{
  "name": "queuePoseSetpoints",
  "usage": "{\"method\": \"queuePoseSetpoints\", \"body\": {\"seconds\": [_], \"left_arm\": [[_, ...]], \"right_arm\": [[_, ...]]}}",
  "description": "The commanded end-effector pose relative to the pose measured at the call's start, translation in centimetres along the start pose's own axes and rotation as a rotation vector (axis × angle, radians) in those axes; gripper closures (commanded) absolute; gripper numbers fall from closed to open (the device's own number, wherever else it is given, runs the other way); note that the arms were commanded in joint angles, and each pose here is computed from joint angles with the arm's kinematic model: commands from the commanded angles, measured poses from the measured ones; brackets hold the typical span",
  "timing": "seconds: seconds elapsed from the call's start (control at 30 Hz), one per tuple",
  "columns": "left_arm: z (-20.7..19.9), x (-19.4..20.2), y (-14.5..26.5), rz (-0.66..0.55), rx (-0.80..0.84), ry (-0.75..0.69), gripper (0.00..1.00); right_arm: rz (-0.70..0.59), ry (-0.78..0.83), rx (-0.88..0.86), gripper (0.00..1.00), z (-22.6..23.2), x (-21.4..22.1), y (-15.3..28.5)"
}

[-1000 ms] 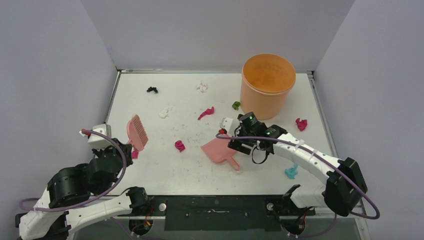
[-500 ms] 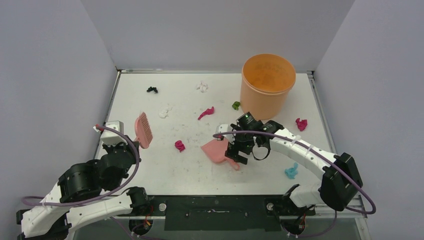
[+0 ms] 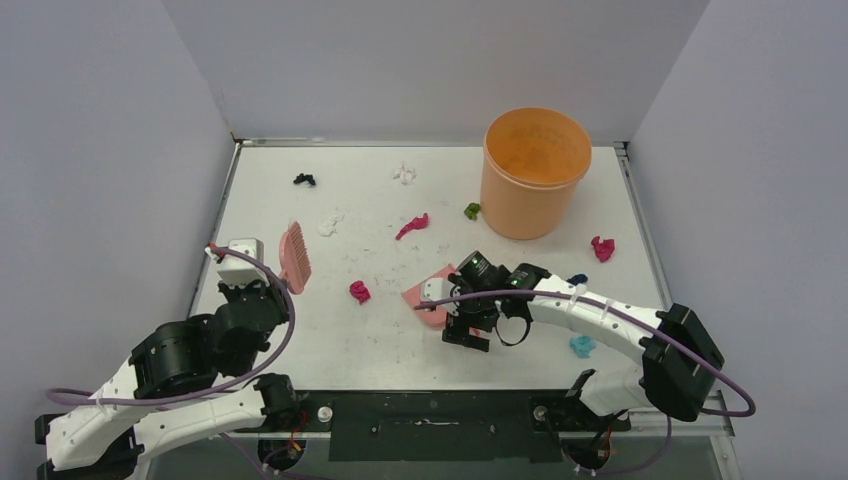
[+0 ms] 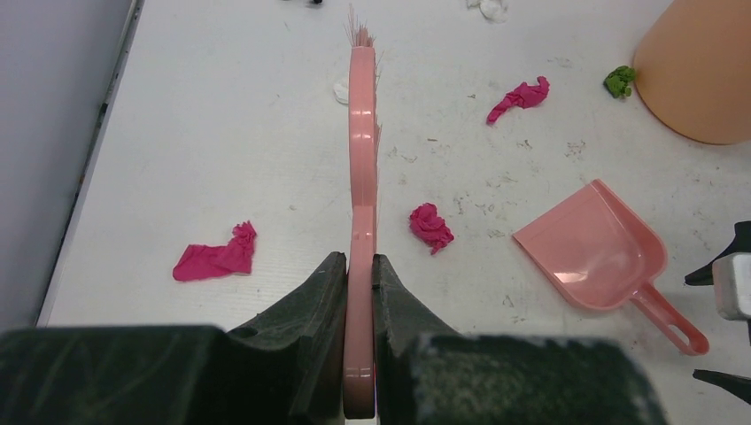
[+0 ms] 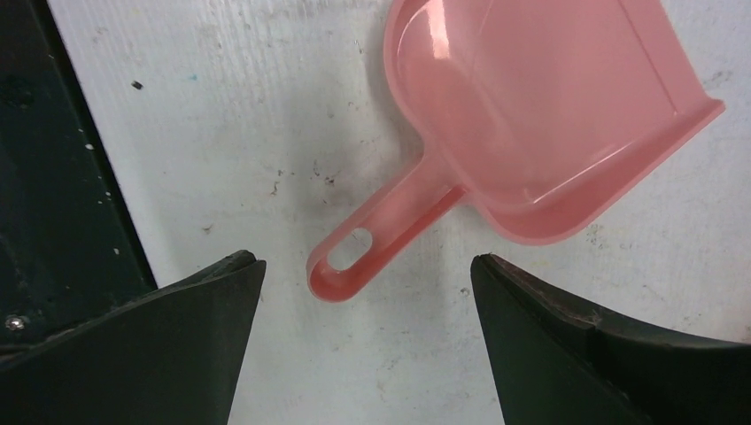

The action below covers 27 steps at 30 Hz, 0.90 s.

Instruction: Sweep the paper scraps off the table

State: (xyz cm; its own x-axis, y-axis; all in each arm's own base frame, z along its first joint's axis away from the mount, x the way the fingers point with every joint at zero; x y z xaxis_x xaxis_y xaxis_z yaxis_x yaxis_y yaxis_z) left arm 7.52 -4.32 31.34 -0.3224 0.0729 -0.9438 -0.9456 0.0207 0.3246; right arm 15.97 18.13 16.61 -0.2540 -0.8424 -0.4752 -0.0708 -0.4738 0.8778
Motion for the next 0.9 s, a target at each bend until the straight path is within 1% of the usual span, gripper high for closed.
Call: {"method": "queuePoseSetpoints", "body": {"seconds": [0.0, 0.2, 0.3, 0.5, 0.6, 0.7, 0.87], "left_arm": [[-0.7, -1.1, -0.1, -0.030, 0.018, 0.037, 1.00], [-1.2, -0.9, -0.4, -0.027, 0.027, 0.034, 1.00], [-1.7, -0.9, -0.6, -0.023, 0.032, 0.018, 1.00], [-2.6, -0.9, -1.0, -0.013, 0.048, -0.011, 1.00], [-3.0, -0.9, -1.2, -0.008, 0.058, -0.015, 1.00], [-3.2, -0.7, -1.3, -0.002, 0.068, -0.017, 1.00], [-3.5, -0.4, -1.4, 0.005, 0.083, -0.011, 1.00]], "right_arm": [[0.004, 0.019, 0.178, 0.10, -0.6, 0.2, -0.4], [0.045, -0.005, 0.301, 0.11, -1.6, 0.9, -0.8], [0.065, -0.032, 0.330, 0.14, -2.3, 1.5, -0.8], [0.065, -0.144, 0.272, 0.26, -4.4, 2.8, -0.8], [0.049, -0.143, 0.234, 0.29, -4.7, 2.9, -0.9], [0.013, -0.115, 0.172, 0.29, -4.4, 2.7, -0.9], [0.002, -0.132, 0.155, 0.34, -4.6, 2.3, -1.3]]}}
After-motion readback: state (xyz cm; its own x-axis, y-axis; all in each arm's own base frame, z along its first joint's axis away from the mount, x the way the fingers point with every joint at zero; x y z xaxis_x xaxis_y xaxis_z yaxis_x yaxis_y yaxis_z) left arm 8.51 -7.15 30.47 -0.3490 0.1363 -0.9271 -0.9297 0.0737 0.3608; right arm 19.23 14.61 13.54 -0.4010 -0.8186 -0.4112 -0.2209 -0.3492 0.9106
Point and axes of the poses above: each gripper's point midway between its finger pads, its own y axis back along the fingers, its own z axis along the line the jaws close on, x = y × z, the point moved 10 cm from there along y, back along the fingers, and after that the axes turned 11 degrees about -y, right-handed, at the moved point
